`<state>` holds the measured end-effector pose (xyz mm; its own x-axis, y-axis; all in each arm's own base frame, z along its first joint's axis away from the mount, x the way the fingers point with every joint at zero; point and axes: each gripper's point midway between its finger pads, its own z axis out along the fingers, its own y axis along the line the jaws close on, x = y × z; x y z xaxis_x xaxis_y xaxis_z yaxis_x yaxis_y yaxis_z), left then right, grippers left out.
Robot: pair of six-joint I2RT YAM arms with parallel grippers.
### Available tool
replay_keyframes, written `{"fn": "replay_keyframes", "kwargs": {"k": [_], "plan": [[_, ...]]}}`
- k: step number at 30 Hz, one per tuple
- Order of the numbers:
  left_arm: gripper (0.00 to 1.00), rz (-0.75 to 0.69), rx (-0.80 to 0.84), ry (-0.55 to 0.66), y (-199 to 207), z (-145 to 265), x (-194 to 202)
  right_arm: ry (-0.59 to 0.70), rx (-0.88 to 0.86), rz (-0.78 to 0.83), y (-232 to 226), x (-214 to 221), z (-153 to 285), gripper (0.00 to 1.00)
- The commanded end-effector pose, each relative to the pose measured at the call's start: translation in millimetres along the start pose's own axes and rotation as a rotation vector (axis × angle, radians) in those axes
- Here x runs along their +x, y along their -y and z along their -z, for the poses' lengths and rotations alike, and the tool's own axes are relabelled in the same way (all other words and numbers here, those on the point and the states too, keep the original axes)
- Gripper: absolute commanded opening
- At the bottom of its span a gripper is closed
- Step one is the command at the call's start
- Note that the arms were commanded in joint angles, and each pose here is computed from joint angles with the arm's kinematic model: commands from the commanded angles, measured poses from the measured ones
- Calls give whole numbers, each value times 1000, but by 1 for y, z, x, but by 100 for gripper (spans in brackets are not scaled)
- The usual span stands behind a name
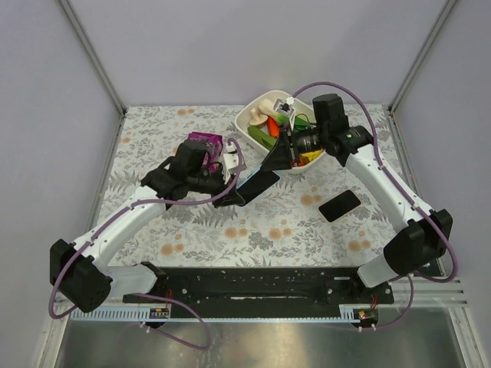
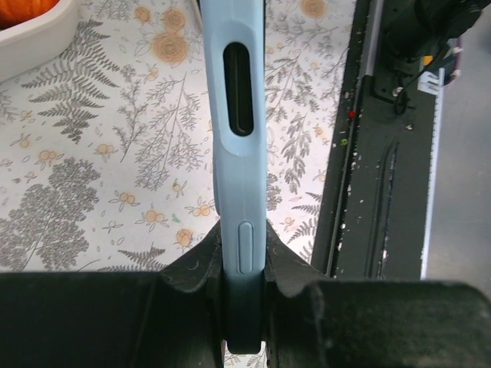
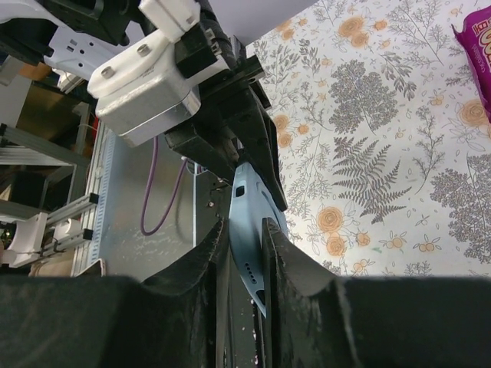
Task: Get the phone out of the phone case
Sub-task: Remove the phone case from the phone.
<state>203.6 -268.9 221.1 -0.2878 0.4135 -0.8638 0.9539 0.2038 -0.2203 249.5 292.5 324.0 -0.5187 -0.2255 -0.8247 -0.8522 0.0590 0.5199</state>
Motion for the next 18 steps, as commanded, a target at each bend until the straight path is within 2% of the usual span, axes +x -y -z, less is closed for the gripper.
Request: {"fn": "replay_keyframes", "kwargs": {"k": [1, 7, 18], "plan": [[0, -191, -89, 47, -5, 0, -25, -5, 2, -92, 7, 0, -8, 1], [0, -282, -205, 6, -12, 0, -23, -19, 30, -174, 21, 6, -13, 0], [0, -423, -294, -32, -8, 0, -24, -41, 33, -273, 41, 12, -23, 0]]}}
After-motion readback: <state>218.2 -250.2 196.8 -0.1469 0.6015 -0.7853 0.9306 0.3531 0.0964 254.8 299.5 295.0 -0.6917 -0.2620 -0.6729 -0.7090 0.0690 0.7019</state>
